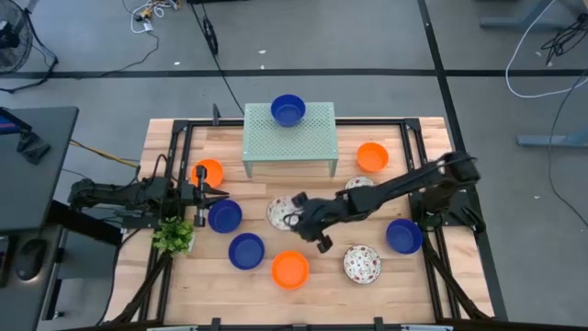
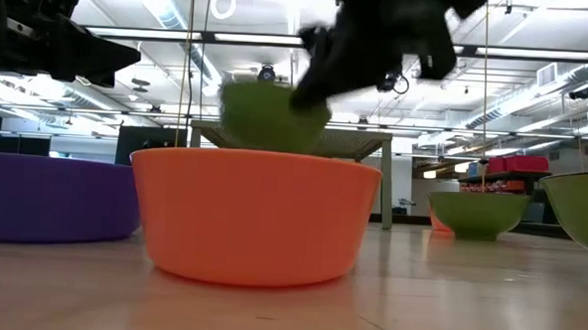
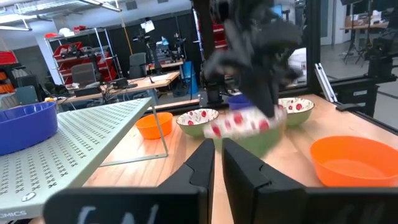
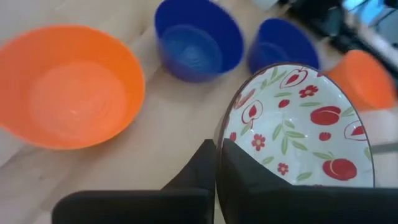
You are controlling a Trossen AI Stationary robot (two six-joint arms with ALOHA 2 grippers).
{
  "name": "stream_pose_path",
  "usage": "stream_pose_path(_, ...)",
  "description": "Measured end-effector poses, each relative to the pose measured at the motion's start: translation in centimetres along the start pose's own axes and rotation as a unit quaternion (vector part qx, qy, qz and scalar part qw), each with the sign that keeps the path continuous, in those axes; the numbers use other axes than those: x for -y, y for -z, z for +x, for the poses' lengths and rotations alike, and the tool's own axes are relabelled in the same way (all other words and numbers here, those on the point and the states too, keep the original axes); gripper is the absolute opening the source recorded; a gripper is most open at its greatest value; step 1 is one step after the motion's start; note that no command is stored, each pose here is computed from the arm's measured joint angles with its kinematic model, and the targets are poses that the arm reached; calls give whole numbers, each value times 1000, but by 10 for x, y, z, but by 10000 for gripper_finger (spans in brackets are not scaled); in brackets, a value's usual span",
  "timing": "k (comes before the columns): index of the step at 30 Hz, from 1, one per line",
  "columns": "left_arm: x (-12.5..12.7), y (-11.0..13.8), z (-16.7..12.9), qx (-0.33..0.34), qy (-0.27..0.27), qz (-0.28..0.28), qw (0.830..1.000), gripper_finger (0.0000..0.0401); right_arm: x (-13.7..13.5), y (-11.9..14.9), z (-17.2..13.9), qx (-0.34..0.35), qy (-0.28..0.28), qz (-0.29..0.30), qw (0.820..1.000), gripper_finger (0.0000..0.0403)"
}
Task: Pick & Place Mini bowls
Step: Put the white bowl on the shelf
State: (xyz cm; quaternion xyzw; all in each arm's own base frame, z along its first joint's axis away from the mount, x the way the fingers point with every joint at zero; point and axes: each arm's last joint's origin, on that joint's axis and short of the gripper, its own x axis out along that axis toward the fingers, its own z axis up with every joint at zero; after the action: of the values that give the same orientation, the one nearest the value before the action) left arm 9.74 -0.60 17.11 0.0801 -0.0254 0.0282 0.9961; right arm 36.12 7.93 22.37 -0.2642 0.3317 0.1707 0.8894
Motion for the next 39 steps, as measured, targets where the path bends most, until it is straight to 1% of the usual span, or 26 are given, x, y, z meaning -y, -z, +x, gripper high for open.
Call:
stream_pose_path(3,0,0,0,0,0,0,1000,37,3,-11,-32,19,32,-8,999,9)
stream_pose_path(5,0,0,0,0,0,0,1000,37,10,-19,-58,34,83,-10,996,9)
stream_pose_path(6,0,0,0,0,0,0,1000,37,15,-21,-70,31,112,-8,993,9)
stream_pose_path(9,0,0,0,0,0,0,1000,37,39,-15,-100,-21,194,10,981,9)
stream_pose_path(13,0,0,0,0,0,0,1000,37,82,-4,-130,-74,238,51,967,9)
stream_pose_path(17,0,0,0,0,0,0,1000,37,123,26,-139,-130,240,88,958,9)
stream_pose_path(21,0,0,0,0,0,0,1000,37,153,55,-148,-125,227,125,958,9)
stream_pose_path(24,0,0,0,0,0,0,1000,37,167,77,-149,-144,220,154,952,9)
stream_pose_path(29,0,0,0,0,0,0,1000,37,182,96,-148,-146,221,175,948,9)
stream_pose_path(33,0,0,0,1,0,0,1000,37,187,108,-134,-166,198,180,949,9)
stream_pose_path(39,0,0,0,1,0,0,1000,37,189,117,-116,-189,178,172,950,9)
